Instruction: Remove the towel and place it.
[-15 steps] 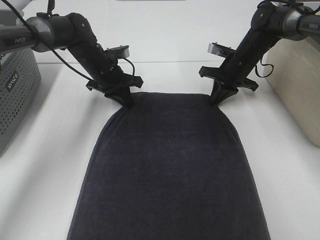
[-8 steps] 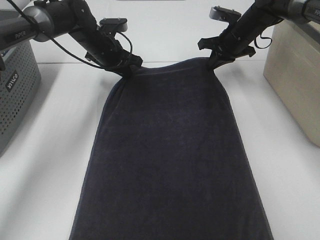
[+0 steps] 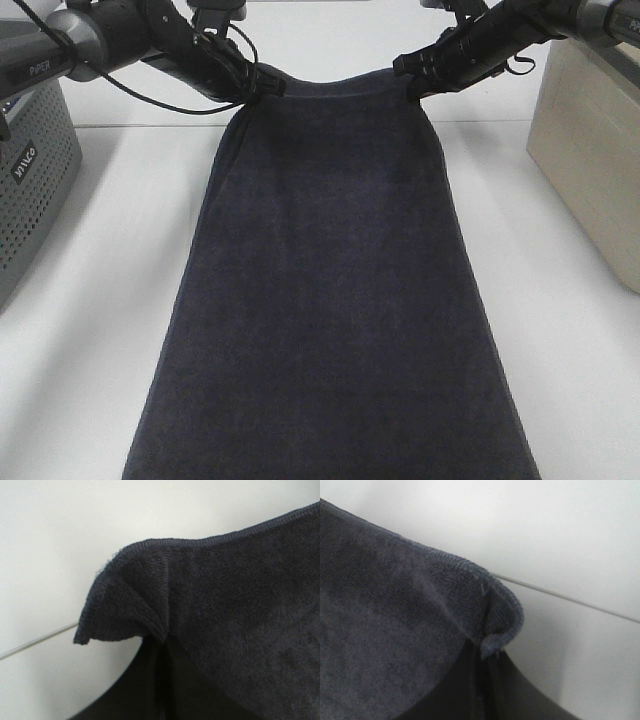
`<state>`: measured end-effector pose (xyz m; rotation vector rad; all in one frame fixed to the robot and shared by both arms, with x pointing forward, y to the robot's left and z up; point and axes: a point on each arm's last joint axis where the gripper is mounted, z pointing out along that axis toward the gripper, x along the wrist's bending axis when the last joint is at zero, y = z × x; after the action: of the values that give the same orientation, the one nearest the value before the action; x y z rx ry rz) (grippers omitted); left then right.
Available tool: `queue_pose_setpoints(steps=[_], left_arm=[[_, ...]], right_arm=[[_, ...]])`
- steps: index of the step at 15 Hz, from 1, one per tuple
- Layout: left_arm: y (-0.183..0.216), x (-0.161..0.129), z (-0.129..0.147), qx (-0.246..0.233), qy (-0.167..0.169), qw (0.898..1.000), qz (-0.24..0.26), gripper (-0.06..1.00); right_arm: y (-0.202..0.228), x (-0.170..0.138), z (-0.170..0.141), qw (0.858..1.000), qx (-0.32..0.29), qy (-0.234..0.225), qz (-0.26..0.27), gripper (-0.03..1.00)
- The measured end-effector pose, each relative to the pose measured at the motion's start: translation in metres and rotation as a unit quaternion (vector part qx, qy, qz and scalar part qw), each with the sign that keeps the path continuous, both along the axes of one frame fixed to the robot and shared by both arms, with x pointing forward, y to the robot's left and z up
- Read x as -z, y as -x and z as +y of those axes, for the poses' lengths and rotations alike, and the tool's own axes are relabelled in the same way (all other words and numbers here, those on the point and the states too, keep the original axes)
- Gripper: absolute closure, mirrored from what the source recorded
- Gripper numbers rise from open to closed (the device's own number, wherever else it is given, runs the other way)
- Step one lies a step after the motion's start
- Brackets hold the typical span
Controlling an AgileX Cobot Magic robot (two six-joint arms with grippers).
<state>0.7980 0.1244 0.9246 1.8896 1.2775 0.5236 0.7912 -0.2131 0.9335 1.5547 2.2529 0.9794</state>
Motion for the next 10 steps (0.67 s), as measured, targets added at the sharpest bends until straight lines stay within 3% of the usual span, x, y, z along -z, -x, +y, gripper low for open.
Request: queue_pose_setpoints(steps=[5, 10], left_arm=[[-0.005, -0.005, 0.001, -0.008, -0.001, 0.999, -0.045, 0.93], [-0.009, 0.024, 0.001, -0.014, -0.005, 0.999, -0.040, 0.93]], right_arm=[[-0.007, 0.005, 0.001, 0.999, -0.001, -0.004, -0.039, 0.95], [-0.011, 0.034, 0.001, 0.999, 0.008, -0.012, -0.030, 0.95]])
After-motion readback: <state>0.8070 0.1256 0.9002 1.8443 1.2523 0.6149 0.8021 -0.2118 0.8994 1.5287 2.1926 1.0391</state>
